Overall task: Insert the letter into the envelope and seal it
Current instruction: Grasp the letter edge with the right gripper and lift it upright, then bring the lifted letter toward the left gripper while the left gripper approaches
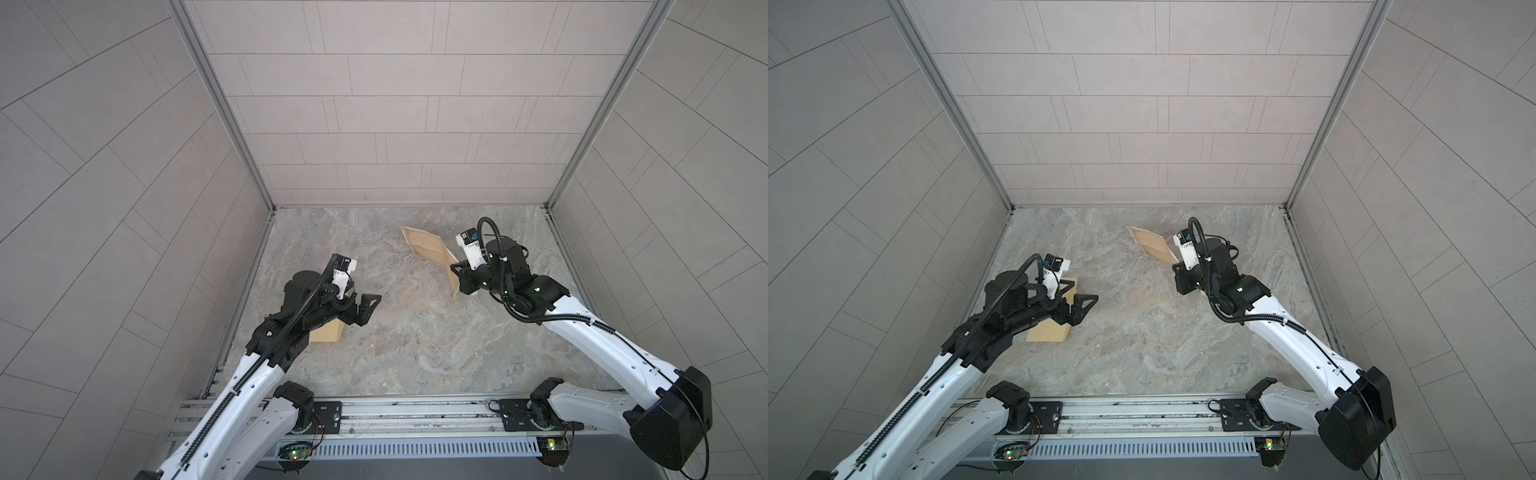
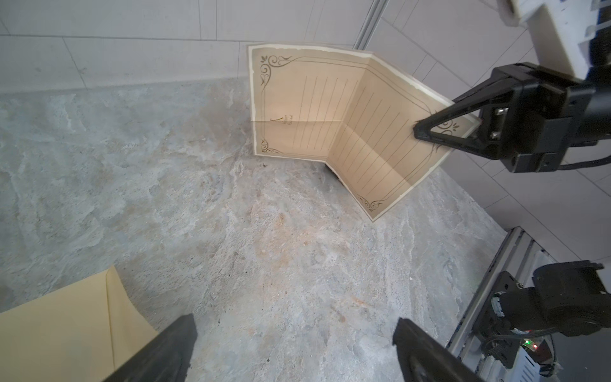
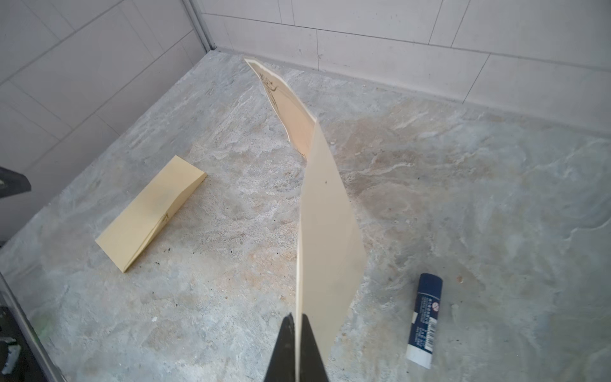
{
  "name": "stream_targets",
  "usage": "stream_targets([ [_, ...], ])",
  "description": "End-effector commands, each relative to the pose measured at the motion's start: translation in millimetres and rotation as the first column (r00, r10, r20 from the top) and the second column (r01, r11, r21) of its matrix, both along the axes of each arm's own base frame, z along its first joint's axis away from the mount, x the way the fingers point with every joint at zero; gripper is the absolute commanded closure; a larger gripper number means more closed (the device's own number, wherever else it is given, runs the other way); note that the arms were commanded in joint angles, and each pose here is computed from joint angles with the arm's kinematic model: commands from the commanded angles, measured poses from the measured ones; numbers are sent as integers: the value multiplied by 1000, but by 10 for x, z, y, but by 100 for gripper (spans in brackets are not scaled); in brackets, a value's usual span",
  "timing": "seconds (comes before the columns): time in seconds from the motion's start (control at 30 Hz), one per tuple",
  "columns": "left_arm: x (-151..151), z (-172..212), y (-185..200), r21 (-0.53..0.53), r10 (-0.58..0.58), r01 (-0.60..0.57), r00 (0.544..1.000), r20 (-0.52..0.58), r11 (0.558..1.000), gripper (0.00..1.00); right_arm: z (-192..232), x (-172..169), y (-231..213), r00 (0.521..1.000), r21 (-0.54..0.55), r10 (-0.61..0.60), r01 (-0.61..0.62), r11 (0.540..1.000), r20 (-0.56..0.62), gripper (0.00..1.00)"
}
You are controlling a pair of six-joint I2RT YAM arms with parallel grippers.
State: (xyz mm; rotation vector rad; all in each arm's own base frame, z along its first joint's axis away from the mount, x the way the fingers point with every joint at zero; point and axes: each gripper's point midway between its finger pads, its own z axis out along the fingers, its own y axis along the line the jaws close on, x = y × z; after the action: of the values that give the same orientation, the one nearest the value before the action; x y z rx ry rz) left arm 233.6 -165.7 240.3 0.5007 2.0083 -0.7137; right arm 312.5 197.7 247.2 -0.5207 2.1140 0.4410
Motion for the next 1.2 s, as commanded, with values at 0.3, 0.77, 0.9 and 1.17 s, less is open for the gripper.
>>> stream_targets([
  [0.3, -160, 680, -255, -29, -168, 188, 930, 326, 982, 1, 405, -327, -160, 982, -254, 141, -105, 962, 128, 100],
  [0.77, -164, 639, -683, 131, -304, 276, 899, 314, 952, 1, 382, -610, -87, 970, -270, 211, -173, 947, 119, 100],
  [0.9, -64, 587, -722, 164, -274, 234, 916, 292, 958, 1, 368, -699, -59, 964, -274, 239, -200, 941, 115, 100],
  [1.17, 89, 559, -669, 247, -233, 167, 935, 269, 955, 2, 296, -796, -22, 955, -285, 278, -239, 928, 106, 100],
])
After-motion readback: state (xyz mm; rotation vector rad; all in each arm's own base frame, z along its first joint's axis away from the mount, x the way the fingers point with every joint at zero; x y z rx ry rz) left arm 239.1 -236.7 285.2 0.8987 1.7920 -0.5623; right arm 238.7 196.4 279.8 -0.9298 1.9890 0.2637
